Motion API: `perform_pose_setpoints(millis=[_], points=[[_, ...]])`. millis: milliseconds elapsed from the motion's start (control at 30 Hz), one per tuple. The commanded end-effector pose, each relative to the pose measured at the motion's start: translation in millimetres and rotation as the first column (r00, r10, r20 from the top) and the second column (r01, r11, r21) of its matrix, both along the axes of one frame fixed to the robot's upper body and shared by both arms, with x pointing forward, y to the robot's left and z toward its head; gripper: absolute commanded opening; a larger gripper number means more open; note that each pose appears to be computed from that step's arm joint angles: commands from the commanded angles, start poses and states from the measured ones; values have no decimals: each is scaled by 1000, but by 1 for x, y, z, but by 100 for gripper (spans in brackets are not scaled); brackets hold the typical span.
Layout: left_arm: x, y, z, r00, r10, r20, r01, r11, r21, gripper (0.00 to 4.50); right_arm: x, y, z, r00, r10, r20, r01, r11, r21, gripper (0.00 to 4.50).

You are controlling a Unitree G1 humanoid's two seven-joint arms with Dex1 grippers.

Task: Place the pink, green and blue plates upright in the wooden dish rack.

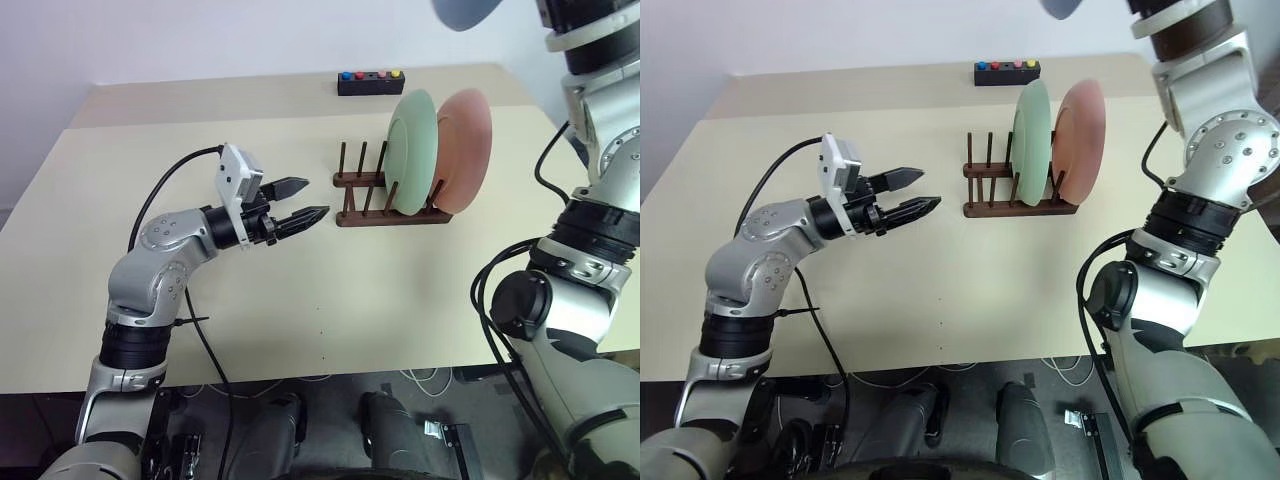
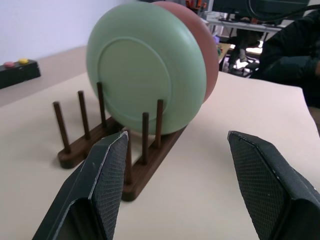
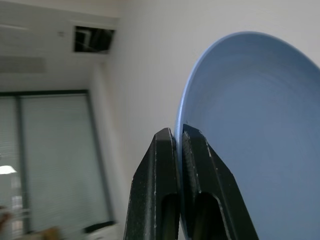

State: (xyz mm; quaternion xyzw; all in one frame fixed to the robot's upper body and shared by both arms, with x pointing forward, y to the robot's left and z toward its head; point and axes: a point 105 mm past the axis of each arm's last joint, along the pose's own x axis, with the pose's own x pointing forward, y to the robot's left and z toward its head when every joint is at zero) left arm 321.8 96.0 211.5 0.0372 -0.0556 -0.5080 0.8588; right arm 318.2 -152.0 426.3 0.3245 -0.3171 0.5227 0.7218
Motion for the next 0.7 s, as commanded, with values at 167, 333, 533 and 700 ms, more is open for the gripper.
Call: perform_pose_setpoints(millis=[167, 333, 533, 700], points=[[-10, 25, 19, 997, 36, 74, -34, 999, -23, 328, -6, 32, -25, 975, 197, -106, -190, 979, 69, 2], [-15, 30, 18, 996, 33, 78, -31, 999, -23, 328, 8, 43, -48, 960, 198, -196, -186, 979, 78, 2], [-18, 27, 16, 996, 27, 84, -26, 1000, -16, 328, 16, 57, -83, 943, 167, -288, -172, 985, 10, 2], [-19, 26, 16, 996, 23, 86, -22, 1000, -16, 328, 18, 61, -95, 940, 137, -311, -152, 988, -25, 2]])
